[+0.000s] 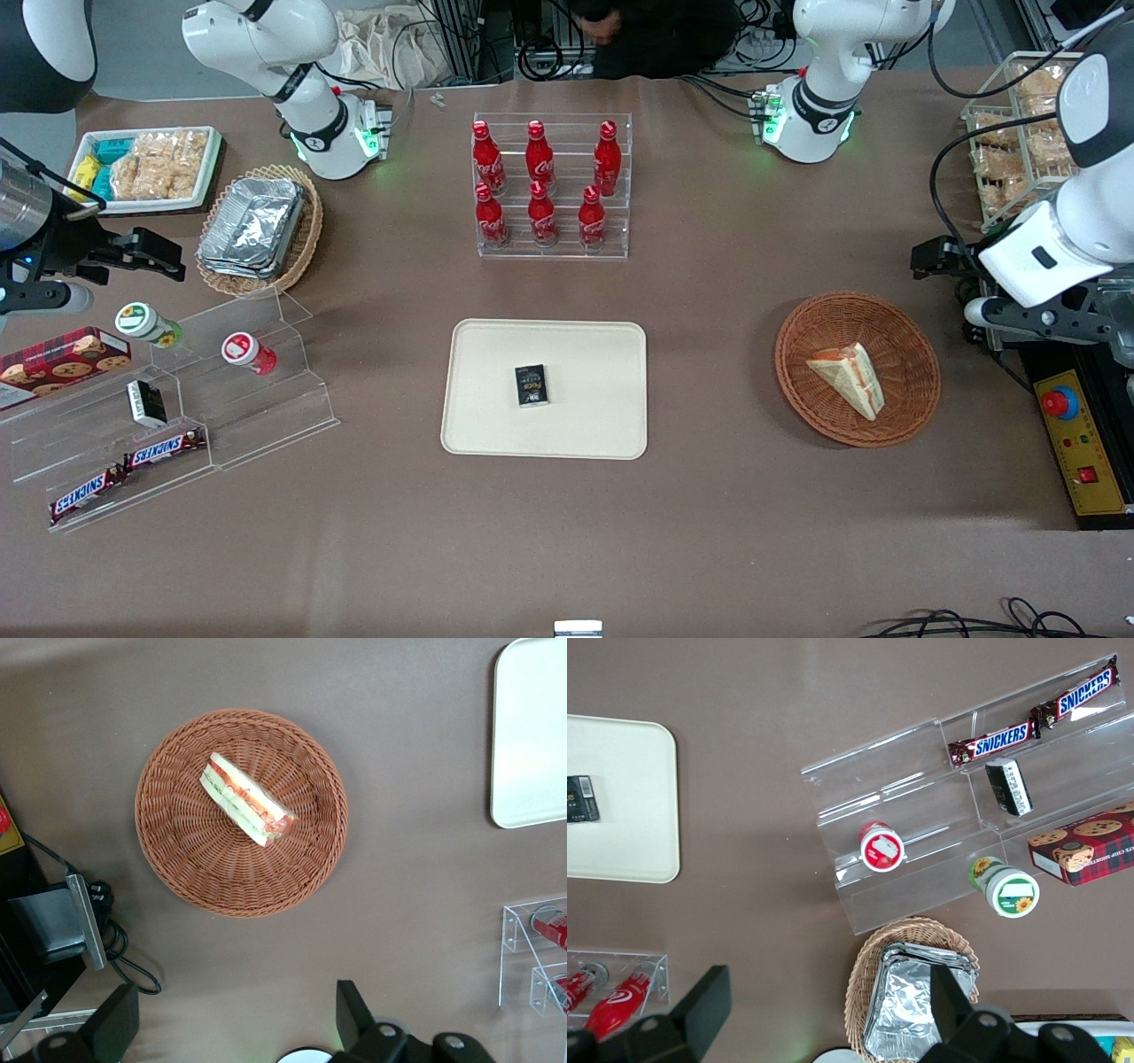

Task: Place sandwich from basket to tray
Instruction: 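Move the left gripper down over the wrapped sandwich in the wicker basket, then close the left gripper on the wrapped sandwich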

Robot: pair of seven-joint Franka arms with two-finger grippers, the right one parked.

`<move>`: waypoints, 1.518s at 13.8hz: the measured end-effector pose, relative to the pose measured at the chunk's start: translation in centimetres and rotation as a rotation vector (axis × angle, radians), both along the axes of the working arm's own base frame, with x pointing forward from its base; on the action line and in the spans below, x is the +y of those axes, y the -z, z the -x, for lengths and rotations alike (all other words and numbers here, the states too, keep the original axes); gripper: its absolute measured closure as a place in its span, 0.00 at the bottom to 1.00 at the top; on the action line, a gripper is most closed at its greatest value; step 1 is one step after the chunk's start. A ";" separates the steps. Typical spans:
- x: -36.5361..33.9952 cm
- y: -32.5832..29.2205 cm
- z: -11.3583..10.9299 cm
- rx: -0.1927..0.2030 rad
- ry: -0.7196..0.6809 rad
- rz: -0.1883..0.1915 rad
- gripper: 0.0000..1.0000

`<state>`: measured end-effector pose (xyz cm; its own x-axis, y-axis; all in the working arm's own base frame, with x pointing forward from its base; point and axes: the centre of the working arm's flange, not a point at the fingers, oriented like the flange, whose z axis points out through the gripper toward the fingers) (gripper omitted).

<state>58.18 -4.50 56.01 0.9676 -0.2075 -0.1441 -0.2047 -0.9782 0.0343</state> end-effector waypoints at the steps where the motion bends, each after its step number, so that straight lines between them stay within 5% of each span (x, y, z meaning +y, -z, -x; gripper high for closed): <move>1: 0.0 0.2 -0.2 0.002 0.000 0.001 0.00; 6: 0.1 1.4 -0.9 0.017 -0.056 -0.008 0.00; 14: 1.4 11.7 -2.8 -0.104 -0.689 -0.053 0.00; 21: 1.3 22.8 -3.6 -0.070 -0.909 -0.084 0.00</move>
